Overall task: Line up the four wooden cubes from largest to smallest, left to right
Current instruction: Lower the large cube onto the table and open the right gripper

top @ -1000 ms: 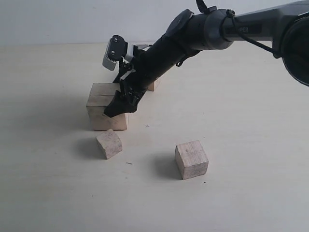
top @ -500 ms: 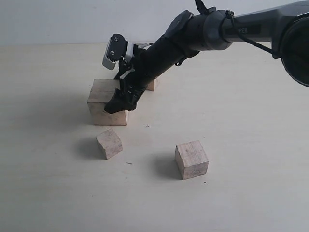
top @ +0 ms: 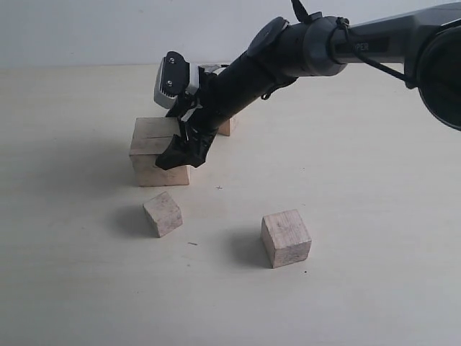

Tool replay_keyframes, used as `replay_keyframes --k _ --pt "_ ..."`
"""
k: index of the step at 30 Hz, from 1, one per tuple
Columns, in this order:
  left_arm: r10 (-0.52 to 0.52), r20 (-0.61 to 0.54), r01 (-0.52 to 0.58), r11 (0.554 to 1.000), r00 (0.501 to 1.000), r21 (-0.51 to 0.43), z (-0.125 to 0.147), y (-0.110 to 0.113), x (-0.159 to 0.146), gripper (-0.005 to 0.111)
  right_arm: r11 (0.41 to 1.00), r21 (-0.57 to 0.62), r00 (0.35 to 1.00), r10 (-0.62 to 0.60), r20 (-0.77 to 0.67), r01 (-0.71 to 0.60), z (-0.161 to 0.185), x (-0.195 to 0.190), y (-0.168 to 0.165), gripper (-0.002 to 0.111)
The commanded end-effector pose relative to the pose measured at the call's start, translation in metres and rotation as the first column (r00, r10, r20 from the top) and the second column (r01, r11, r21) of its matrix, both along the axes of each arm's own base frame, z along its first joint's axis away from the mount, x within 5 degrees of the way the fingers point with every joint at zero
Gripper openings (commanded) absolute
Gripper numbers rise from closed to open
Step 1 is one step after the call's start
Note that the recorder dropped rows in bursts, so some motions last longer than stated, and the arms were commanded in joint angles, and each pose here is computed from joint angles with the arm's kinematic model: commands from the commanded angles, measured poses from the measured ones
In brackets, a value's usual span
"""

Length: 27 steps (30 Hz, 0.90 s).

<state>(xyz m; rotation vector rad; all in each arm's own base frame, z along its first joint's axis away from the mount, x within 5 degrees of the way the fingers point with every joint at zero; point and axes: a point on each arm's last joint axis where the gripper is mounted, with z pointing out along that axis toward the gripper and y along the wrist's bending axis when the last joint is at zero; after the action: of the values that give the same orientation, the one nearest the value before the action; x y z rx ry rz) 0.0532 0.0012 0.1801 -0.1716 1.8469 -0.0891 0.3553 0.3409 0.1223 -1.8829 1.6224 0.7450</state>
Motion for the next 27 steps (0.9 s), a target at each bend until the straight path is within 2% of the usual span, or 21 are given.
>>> replay_keyframes --k 1,4,7,8,11,14,17,27 --pt "-0.006 0.008 0.006 1.000 1.000 0.000 0.000 0.000 0.000 0.000 0.999 -0.037 1.000 0.013 0.011 -0.012 -0.017 0.001 -0.003 0.014" --pt "-0.006 0.008 0.006 1.000 1.000 0.000 0.000 0.000 0.000 0.000 0.999 -0.035 1.000 0.018 0.009 -0.017 -0.016 0.001 -0.002 0.025" --pt "-0.006 0.008 0.006 1.000 1.000 0.000 0.000 0.000 0.000 0.000 0.999 -0.035 1.000 0.018 0.009 -0.017 -0.016 0.001 -0.002 0.047" --pt "-0.006 0.008 0.006 1.000 1.000 0.000 0.000 0.000 0.000 0.000 0.999 -0.035 1.000 0.018 0.009 -0.017 -0.016 0.001 -0.002 0.058" --pt "-0.006 0.008 0.006 1.000 1.000 0.000 0.000 0.000 0.000 0.000 0.999 -0.030 0.999 0.028 0.025 -0.027 -0.016 0.001 -0.002 0.083" --pt "-0.006 0.008 0.006 1.000 1.000 0.000 0.000 0.000 0.000 0.000 1.000 -0.020 0.999 0.012 0.032 -0.012 -0.015 0.003 -0.001 0.098" --pt "-0.006 0.008 0.006 1.000 1.000 0.000 0.000 0.000 0.000 0.000 1.000 -0.008 1.000 -0.001 0.027 0.001 -0.015 0.003 0.000 0.103" --pt "-0.006 0.008 0.006 1.000 1.000 0.000 0.000 0.000 0.000 0.000 1.000 0.026 0.997 -0.010 0.070 0.008 0.013 0.006 -0.004 0.103"
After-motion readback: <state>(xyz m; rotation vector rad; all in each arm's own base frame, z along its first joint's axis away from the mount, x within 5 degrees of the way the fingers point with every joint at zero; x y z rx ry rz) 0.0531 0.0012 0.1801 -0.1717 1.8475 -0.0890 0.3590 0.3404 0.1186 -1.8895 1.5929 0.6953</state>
